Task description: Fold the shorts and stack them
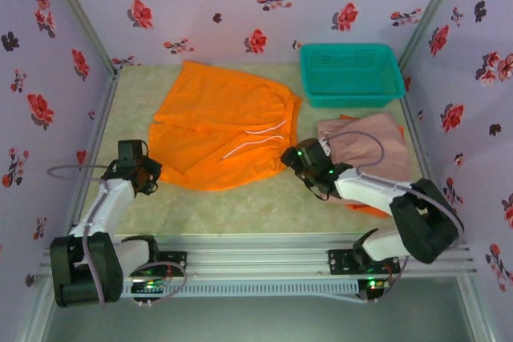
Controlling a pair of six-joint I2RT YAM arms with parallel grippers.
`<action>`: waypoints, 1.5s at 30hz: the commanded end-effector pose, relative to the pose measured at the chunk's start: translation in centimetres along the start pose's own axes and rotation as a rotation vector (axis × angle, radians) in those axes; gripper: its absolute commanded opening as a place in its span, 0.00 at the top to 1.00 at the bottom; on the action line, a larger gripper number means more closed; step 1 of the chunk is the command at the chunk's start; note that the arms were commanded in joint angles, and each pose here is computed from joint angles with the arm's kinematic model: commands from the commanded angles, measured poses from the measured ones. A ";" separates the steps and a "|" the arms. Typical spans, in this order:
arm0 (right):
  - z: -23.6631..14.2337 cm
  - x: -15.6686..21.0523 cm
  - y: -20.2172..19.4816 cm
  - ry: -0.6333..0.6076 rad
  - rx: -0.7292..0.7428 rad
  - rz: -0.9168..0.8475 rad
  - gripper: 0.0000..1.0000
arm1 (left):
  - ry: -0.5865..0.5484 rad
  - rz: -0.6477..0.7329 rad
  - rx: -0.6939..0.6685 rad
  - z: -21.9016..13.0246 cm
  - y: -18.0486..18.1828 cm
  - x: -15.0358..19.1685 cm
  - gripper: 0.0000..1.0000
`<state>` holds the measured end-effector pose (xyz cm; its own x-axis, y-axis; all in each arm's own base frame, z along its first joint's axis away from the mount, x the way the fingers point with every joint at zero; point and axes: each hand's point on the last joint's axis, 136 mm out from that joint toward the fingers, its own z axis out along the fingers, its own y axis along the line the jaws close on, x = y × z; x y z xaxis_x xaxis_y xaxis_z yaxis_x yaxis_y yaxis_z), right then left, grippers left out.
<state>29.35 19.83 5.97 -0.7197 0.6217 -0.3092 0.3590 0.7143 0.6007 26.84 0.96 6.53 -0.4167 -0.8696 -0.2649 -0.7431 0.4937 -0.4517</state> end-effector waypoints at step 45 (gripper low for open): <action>-5.6 -6.7 11.9 -0.041 -0.147 -0.094 1.00 | -0.186 0.242 0.244 -15.3 -10.9 -7.2 1.00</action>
<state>37.14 22.82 20.03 -0.6858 0.6066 -0.4021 0.1960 0.6860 0.7007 32.65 1.21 26.06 -0.4113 -0.7608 -0.5020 -0.4610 0.6487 -0.6055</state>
